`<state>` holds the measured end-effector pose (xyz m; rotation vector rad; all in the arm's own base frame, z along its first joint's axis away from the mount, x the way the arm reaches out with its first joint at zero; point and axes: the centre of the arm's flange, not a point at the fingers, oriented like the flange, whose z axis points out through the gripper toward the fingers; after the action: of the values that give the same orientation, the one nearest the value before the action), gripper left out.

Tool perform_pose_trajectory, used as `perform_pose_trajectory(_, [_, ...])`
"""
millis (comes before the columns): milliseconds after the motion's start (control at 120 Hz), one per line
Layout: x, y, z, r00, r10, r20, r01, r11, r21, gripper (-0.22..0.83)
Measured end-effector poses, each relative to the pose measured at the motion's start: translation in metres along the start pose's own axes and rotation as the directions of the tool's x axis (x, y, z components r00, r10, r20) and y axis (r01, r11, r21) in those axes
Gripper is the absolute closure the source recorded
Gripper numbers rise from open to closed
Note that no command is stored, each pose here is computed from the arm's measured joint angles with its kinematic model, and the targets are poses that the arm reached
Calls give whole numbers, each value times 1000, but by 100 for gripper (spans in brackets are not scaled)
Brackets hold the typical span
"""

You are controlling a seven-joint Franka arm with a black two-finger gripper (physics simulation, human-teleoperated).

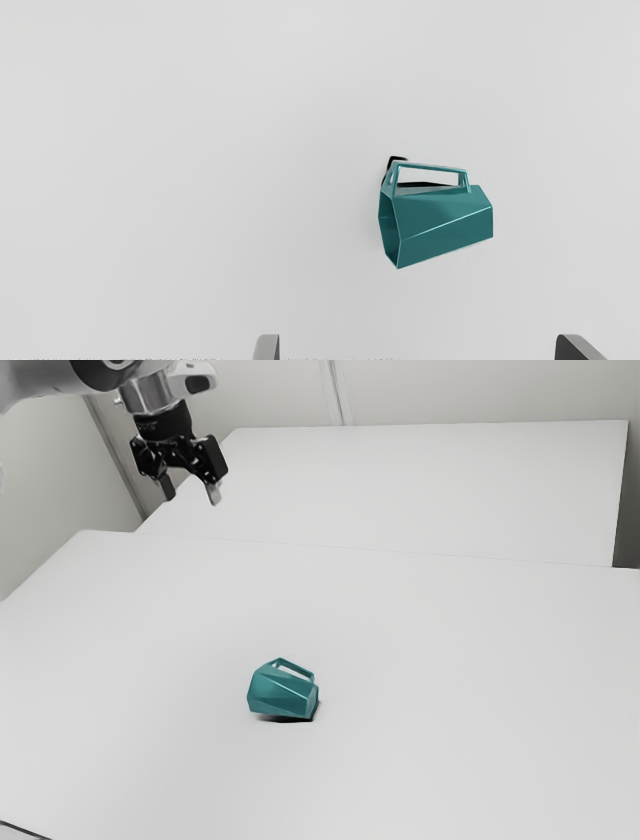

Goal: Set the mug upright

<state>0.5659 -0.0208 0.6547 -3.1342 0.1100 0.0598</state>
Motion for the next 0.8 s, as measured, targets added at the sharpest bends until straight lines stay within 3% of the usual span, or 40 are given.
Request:
perform_pose_trajectory(133, [1, 2, 8, 1000, 8, 26, -8, 1000, -16, 0])
perform_pose_trajectory(508, [5, 8, 127, 981, 14, 192, 7, 994, -110, 0])
perform_pose_trajectory(800, [-9, 9, 206, 957, -1, 290, 50, 985, -162, 0])
